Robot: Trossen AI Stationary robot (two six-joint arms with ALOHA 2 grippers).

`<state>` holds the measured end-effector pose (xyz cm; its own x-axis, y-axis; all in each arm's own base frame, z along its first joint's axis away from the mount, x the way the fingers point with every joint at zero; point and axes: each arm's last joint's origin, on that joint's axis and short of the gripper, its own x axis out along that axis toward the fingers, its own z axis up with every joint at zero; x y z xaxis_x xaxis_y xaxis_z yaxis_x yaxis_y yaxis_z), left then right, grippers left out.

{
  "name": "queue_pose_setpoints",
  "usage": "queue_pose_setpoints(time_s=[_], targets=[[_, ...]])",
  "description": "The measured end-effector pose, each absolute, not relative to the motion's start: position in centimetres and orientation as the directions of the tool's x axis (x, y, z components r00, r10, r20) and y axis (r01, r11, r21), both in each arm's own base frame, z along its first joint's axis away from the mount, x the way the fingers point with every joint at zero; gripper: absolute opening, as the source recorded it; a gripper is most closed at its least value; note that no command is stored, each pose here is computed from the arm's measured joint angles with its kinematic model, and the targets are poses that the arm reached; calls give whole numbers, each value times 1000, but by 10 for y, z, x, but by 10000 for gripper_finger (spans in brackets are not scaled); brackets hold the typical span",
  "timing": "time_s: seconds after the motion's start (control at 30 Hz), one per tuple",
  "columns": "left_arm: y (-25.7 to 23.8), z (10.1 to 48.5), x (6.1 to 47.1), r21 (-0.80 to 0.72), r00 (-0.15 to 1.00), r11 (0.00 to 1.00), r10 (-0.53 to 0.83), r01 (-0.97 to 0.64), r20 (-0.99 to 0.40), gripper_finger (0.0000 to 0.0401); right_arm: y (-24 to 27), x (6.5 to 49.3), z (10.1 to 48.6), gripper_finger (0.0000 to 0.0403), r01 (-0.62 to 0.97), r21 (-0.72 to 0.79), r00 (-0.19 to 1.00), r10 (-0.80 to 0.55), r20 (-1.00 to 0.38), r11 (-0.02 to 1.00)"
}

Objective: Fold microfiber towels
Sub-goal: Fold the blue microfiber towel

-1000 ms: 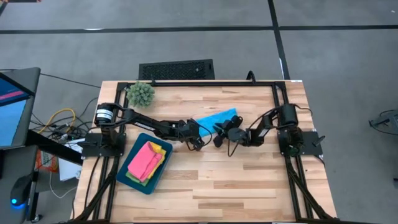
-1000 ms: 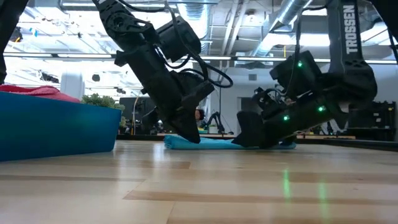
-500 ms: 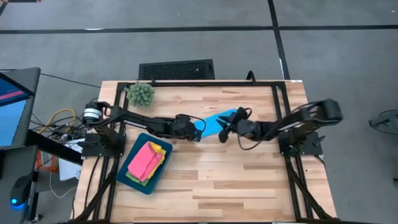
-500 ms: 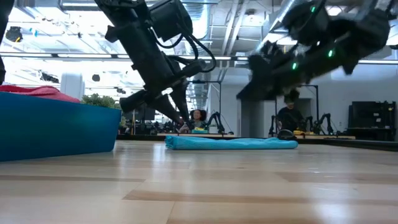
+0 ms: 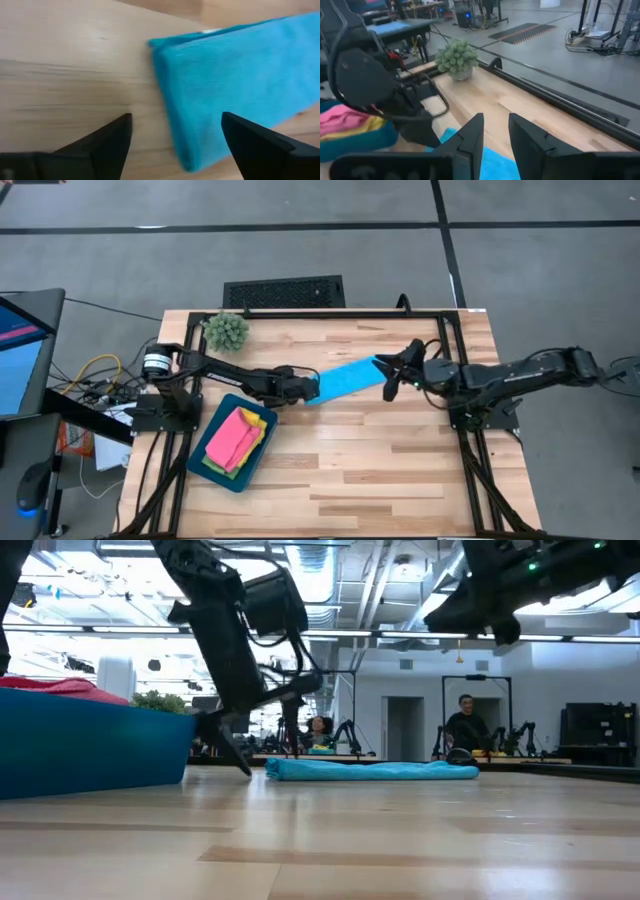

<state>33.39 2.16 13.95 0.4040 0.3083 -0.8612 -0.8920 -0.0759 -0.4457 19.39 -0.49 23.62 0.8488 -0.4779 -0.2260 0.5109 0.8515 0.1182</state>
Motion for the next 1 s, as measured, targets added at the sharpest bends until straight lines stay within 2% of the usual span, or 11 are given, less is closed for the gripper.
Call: queue_pose_setpoints(time_s=[0.2, 0.33, 0.5, 0.67, 0.77, 0.83, 1.0], targets=[[25, 122, 350, -502, 446, -112, 324, -858, -834, 296, -6, 189, 233, 116, 516, 77, 834, -480, -271, 853], [26, 120, 351, -517, 445, -125, 367, -847, -817, 276, -5, 190, 229, 116, 515, 56, 825, -477, -304, 856], [28, 115, 352, -504, 433, -134, 357, -853, -828, 198, -5, 198, 214, 116, 518, 5, 794, -478, -375, 855], [29, 110, 352, -500, 428, -130, 362, -856, -828, 86, -2, 211, 192, 116, 458, -10, 777, -405, -482, 889], [29, 110, 354, -506, 448, -74, 371, -859, -814, 20, -1, 215, 185, 116, 453, 4, 768, -387, -510, 892], [30, 110, 356, -509, 461, -41, 367, -860, -808, 12, -1, 217, 185, 116, 442, 18, 780, -374, -502, 897], [29, 116, 356, -522, 486, -38, 311, -852, -816, 4, -1, 214, 194, 116, 435, 47, 806, -365, -467, 899]])
